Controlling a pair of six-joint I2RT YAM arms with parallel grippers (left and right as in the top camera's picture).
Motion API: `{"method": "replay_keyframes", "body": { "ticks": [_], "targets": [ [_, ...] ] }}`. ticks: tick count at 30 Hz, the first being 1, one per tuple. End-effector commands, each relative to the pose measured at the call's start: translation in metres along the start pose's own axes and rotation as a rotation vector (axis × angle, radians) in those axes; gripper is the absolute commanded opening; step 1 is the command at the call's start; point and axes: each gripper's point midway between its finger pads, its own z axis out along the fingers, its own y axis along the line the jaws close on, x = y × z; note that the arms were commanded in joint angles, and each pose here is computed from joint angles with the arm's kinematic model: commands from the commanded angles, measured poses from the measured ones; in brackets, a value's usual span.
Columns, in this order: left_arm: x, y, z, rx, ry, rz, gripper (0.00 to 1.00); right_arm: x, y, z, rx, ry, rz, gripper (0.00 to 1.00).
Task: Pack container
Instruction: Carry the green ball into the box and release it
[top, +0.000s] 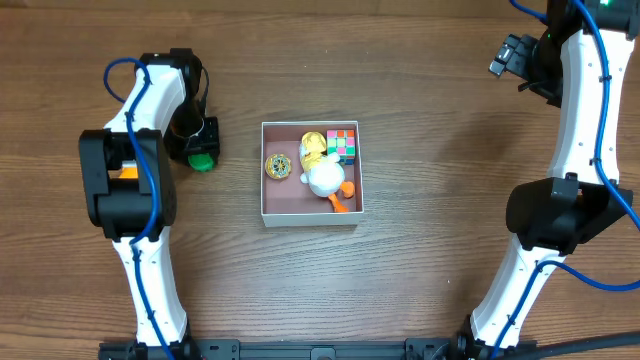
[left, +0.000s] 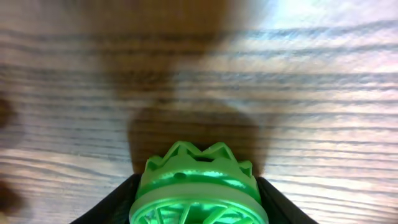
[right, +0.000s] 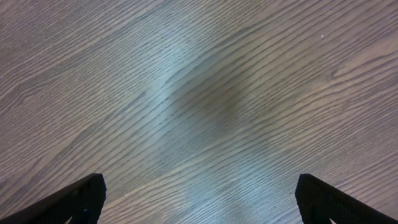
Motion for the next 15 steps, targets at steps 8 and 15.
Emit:
{"method": "replay_keyframes", "body": {
  "ticks": [8,15],
  "targets": [
    [-0.044,-0.025,-0.101,0.069,-0.225,0.059,0.5,-0.002,-0.003,-0.009,0.004,-0.028,0.009,1.0],
    [-0.022,-0.079,-0.126,0.075,-0.237,0.214,0.52,-0.002,-0.003,-0.009,0.004,-0.028,0.009,1.0]
  ]
}}
